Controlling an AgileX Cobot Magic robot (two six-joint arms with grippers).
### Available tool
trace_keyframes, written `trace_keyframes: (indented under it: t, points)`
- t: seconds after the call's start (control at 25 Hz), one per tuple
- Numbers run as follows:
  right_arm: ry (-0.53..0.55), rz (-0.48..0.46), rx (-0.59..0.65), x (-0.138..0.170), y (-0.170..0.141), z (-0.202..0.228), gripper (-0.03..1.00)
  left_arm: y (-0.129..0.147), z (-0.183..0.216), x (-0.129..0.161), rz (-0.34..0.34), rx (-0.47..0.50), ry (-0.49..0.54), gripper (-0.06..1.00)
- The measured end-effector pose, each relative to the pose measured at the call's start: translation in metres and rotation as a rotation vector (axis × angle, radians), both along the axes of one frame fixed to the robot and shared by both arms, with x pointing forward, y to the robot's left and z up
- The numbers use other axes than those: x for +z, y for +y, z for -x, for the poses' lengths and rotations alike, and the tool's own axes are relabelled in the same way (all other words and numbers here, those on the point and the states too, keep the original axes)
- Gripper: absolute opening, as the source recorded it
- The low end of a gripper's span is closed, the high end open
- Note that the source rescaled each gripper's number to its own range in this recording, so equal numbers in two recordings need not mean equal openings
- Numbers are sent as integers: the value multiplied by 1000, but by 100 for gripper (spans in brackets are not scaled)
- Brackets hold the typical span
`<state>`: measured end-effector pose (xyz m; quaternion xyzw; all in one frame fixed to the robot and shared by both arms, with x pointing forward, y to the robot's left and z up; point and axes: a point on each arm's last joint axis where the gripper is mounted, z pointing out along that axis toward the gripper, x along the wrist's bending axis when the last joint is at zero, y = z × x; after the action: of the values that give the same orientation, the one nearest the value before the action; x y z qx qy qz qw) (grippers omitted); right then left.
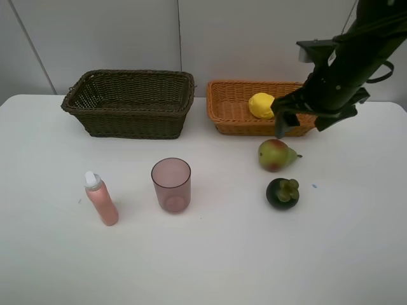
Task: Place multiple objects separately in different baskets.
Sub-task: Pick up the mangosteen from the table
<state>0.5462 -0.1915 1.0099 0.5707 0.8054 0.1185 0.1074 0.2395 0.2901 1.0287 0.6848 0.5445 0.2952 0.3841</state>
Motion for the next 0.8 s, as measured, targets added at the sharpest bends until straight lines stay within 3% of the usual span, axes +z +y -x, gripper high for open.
trace_keyframes:
  t: [0.36,0.8]
  points:
    - [106,33,56,-29,12,42,61,0,0,0,0,0,0,100]
    - [110,6,49,-57,16,43,61,0,0,0,0,0,0,100]
